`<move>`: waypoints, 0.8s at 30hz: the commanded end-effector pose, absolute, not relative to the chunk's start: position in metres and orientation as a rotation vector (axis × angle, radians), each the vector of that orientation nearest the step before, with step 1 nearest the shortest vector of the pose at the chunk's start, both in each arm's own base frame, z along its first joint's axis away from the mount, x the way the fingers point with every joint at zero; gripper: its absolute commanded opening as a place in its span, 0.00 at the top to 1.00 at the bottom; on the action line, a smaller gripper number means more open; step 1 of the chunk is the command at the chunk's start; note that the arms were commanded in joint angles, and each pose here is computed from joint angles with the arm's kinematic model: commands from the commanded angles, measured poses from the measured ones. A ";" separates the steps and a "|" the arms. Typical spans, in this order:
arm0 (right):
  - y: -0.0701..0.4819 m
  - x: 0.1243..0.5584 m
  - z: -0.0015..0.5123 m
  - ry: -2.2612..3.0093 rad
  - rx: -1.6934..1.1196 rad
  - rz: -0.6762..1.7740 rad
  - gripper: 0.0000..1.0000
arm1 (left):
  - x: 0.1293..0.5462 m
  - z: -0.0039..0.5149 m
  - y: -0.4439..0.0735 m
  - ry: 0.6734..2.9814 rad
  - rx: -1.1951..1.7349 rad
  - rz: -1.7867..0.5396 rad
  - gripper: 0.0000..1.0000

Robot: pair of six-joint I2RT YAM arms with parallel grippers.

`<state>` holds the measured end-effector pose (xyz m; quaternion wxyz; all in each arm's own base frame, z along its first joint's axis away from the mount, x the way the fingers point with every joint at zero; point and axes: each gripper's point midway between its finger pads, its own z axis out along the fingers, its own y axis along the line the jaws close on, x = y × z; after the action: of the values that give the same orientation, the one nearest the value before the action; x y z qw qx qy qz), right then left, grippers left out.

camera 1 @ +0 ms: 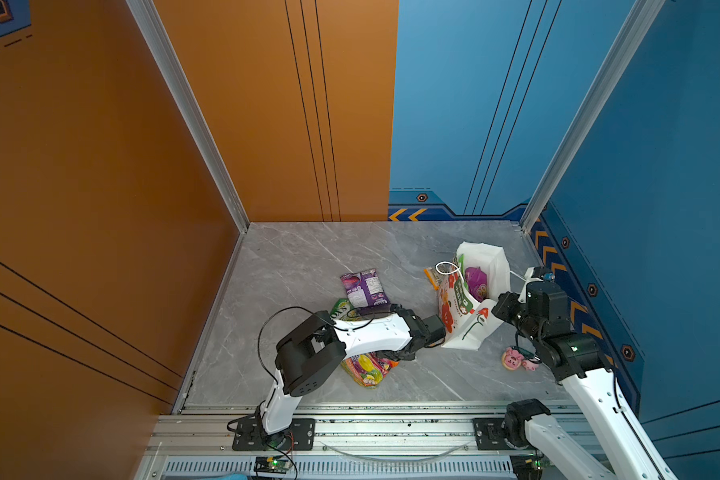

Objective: Place the snacks into the paper bag
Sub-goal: 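Lower the left gripper onto the orange Fox's Fruits bag and grasp it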

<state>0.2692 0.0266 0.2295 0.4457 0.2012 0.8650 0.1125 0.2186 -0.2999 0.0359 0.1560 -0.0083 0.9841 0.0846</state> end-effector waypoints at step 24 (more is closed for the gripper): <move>0.029 0.259 0.206 2.241 0.523 0.317 1.00 | 0.197 0.110 -0.269 2.466 0.004 0.211 1.00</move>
<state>0.2695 0.0255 0.2288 0.4414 0.2067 0.8646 0.1222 0.1911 -0.2761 0.0831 0.2635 0.0017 0.9614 0.0790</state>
